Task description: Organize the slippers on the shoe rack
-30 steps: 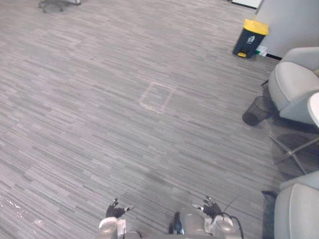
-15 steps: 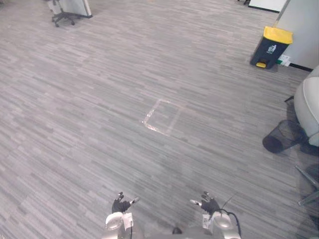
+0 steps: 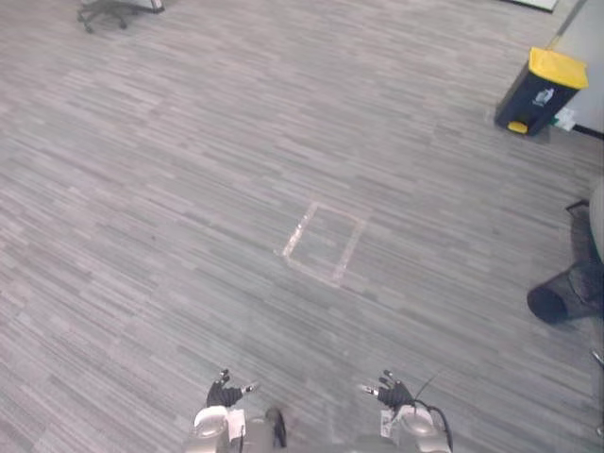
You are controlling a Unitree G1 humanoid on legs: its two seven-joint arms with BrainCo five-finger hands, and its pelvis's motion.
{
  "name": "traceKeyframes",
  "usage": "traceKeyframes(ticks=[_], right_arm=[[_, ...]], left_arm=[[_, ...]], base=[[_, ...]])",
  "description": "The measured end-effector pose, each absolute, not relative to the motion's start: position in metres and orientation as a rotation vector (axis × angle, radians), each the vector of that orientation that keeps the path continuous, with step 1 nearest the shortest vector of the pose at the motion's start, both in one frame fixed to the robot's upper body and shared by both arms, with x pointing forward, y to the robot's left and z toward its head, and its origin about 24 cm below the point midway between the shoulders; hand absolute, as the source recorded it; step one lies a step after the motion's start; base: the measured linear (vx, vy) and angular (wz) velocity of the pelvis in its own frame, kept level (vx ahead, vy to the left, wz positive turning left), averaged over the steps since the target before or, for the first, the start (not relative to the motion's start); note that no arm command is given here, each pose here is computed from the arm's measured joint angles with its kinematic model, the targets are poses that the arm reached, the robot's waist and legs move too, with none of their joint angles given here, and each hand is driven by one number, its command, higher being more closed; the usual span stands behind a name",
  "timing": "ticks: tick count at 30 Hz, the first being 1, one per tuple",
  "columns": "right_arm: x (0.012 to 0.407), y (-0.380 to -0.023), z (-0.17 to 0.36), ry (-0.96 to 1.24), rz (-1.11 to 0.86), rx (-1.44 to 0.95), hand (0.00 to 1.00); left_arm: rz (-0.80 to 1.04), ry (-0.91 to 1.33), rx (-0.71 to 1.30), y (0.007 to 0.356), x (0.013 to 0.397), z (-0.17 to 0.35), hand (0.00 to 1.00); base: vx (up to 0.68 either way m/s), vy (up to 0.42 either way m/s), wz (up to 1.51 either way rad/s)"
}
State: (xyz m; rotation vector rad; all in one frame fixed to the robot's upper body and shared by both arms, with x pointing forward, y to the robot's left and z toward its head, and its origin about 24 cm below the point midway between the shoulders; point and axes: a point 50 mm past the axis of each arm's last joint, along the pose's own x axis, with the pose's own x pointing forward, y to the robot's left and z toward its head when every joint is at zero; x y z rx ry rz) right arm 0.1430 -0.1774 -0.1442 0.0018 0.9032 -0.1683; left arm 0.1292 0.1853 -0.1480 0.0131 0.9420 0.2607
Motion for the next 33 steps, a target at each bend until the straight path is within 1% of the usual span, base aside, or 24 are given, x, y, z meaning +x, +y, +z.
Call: traceKeyframes(ticks=[4,6,7,9,13,15,17,19,21,23,28,30,33], right_arm=[[0.151,-0.177,-0.14,0.87,-0.162,0.002,0.0],[0.139,-0.181,-0.145,0.91,-0.168,-0.004,0.0],[0.141,-0.189,-0.143,0.902,-0.183,-0.023,0.0],[0.144,-0.193,-0.142,0.897,-0.194,-0.025,0.0],[0.138,-0.187,-0.142,0.894,-0.18,-0.02,0.0],[0.14,-0.179,-0.142,0.886,-0.166,-0.004,0.0],[0.14,-0.173,-0.142,0.886,-0.158,0.01,0.0],[0.137,-0.172,-0.145,0.905,-0.159,0.016,0.0],[0.137,-0.175,-0.145,0.905,-0.183,0.031,0.0],[0.129,-0.182,-0.15,0.949,-0.209,0.027,0.0],[0.128,-0.177,-0.152,0.974,-0.189,0.029,0.0],[0.119,-0.185,-0.155,1.001,-0.206,0.016,0.0],[0.131,-0.181,-0.151,0.972,-0.18,0.016,0.0]], left_arm=[[0.256,0.917,0.012,0.185,0.138,-0.145,0.0],[0.234,0.929,0.027,0.182,0.136,-0.146,0.0],[0.201,0.951,0.005,0.17,0.132,-0.15,0.0],[0.185,0.959,-0.002,0.165,0.131,-0.151,0.0],[0.204,0.91,-0.057,0.158,0.139,-0.146,0.0],[0.233,0.908,-0.072,0.162,0.136,-0.145,0.0],[0.247,0.916,-0.07,0.165,0.128,-0.147,0.0],[0.247,0.91,-0.065,0.167,0.13,-0.146,0.0],[0.232,0.904,-0.052,0.167,0.133,-0.145,0.0],[0.187,0.901,-0.018,0.165,0.136,-0.145,0.0],[0.19,0.928,0.041,0.183,0.133,-0.147,0.0],[0.183,0.941,0.034,0.178,0.129,-0.149,0.0],[0.167,0.986,0.093,0.19,0.123,-0.152,0.0]], base=[[0.4,-0.141,0.36],[0.47,-0.208,0.14],[0.55,-0.214,-0.2],[0.49,-0.191,-0.17],[0.54,-0.138,0.04],[0.45,0.009,-0.6],[0.38,0.095,-0.77],[0.41,0.204,-1.02],[0.42,0.31,-0.96],[0.31,0.246,-0.65],[0.39,0.208,-0.59],[0.15,0.178,-0.84],[0.28,0.174,-0.74]])
